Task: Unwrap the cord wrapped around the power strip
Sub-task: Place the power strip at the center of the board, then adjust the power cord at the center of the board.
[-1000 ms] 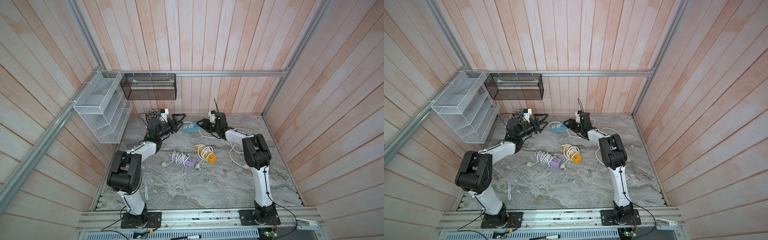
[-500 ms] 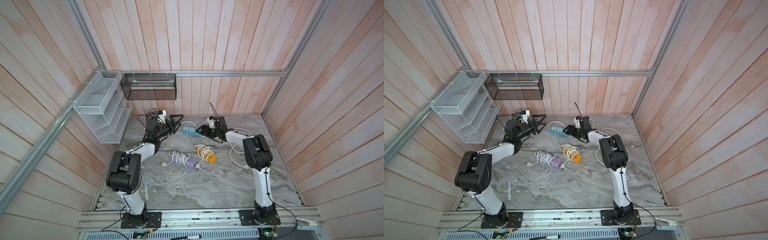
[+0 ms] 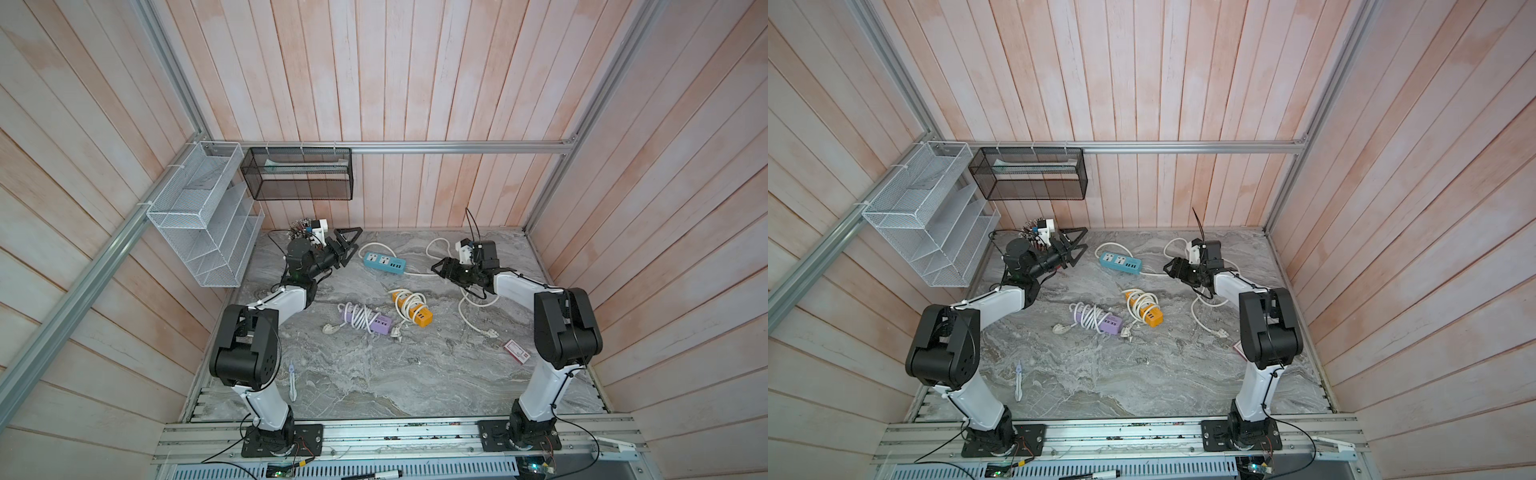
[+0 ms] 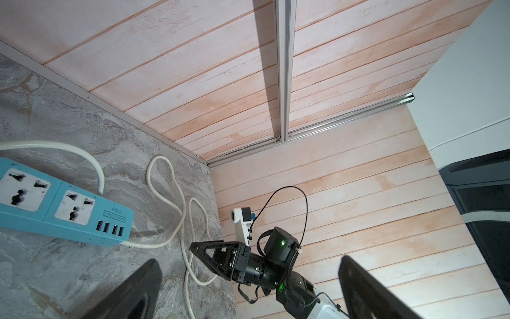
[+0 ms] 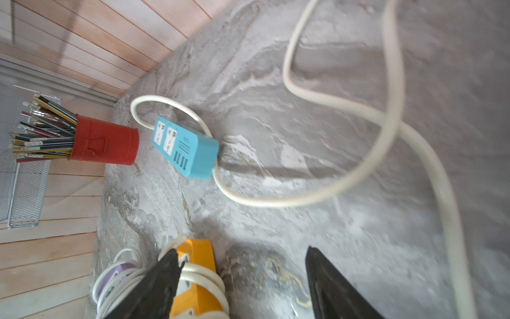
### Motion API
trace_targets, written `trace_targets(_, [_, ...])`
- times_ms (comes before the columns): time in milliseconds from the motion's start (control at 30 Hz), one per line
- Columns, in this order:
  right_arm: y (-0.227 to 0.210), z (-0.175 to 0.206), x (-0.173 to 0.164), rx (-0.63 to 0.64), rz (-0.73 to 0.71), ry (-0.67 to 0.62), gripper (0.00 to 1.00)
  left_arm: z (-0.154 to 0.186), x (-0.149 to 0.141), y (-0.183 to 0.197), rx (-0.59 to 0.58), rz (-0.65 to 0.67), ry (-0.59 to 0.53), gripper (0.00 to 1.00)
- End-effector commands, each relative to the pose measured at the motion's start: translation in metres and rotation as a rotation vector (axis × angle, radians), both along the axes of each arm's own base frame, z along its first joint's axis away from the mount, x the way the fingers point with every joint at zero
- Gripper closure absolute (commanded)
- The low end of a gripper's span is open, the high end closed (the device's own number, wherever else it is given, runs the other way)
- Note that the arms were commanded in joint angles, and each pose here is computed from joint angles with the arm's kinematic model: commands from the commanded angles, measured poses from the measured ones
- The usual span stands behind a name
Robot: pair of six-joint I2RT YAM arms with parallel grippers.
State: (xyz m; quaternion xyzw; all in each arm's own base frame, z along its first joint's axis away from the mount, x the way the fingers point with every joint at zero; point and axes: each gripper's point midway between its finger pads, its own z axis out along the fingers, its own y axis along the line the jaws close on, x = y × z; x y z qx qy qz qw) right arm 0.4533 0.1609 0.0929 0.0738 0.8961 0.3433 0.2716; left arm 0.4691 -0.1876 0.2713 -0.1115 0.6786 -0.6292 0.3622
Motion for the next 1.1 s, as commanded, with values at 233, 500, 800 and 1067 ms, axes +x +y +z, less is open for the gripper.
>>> trace_targets(233, [-0.01, -0.02, 0.037, 0.075, -0.071, 0.008, 0.29, 0.015, -0.009, 0.001, -0.007, -0.017, -0.051, 0.0])
trace_targets(500, [-0.011, -0.024, 0.103, 0.099, -0.111, -0.05, 1.0, 0.013, -0.01, 0.001, -0.01, -0.021, -0.047, 0.0])
trace_targets(800, [-0.016, 0.045, 0.155, 0.047, -0.112, -0.213, 1.0, 0.009, -0.013, 0.002, -0.011, -0.018, -0.04, 0.0])
trace_targets(1067, [-0.044, 0.041, 0.15, 0.014, -0.186, -0.231, 1.0, 0.009, -0.014, 0.002, -0.019, -0.022, -0.044, 0.0])
